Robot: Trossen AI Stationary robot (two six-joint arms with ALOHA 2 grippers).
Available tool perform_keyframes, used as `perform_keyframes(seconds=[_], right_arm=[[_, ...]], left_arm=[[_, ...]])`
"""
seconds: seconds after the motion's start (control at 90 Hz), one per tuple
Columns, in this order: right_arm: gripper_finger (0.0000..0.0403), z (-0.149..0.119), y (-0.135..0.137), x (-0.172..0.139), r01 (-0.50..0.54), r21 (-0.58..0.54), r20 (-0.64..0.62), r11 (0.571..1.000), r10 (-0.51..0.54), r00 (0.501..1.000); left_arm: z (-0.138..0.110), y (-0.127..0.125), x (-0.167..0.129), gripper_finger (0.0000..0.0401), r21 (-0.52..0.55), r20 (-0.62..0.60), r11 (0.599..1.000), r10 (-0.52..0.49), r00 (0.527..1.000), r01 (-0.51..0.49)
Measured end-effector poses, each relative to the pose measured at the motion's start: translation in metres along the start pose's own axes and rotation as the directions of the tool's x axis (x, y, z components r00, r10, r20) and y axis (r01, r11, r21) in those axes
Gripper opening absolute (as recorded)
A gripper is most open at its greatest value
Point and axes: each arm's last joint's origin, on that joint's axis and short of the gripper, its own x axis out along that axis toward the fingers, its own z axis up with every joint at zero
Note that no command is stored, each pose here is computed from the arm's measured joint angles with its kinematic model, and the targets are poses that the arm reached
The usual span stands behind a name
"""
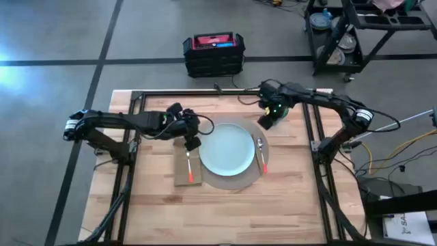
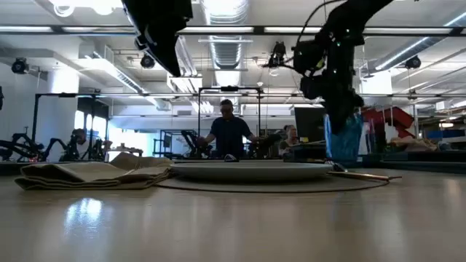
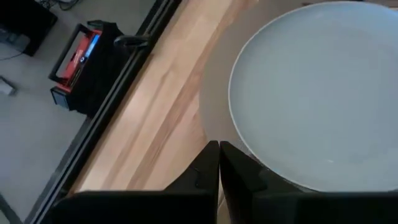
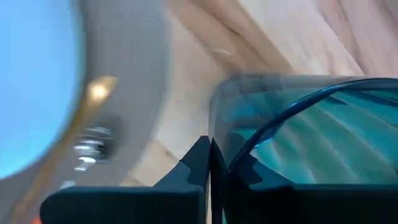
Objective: Set table place
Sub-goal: Move the blue cup on the top right of the table mat
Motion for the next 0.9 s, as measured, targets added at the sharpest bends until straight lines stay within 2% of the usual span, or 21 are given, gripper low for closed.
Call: perform_keyframes(seconds=[0.156, 0.467, 0.678, 0.9], right_arm=[[0.0001, 0.010, 0.007, 0.002, 0.001, -0.015, 0.011, 1.000, -0.001, 1.000], [0.0001, 0.029, 0.010, 0.030, 0.022, -0.039, -0.088, 0.999, -0.025, 0.996], [0.0000, 0.032, 0.022, 0.023, 0.000, -0.044, -0.087, 0.999, -0.004, 0.996], [0.0005, 0.033, 0.020, 0.015, 0.016, -0.032, -0.089, 0.999, -0.019, 0.996]], left_arm=[[0.000, 0.000, 0.000, 0.0000, -0.007, 0.000, 1.000, 0.000, 1.000, 0.000], [0.000, 0.000, 0.000, 0.0000, -0.012, 0.002, 1.000, -0.001, 1.000, 0.001], [-0.001, 0.000, 0.000, 0.0000, -0.007, -0.002, 1.000, 0.000, 1.000, 0.000], [-0.001, 0.000, 0.000, 0.0000, -0.006, -0.004, 1.000, 0.000, 1.000, 0.000]])
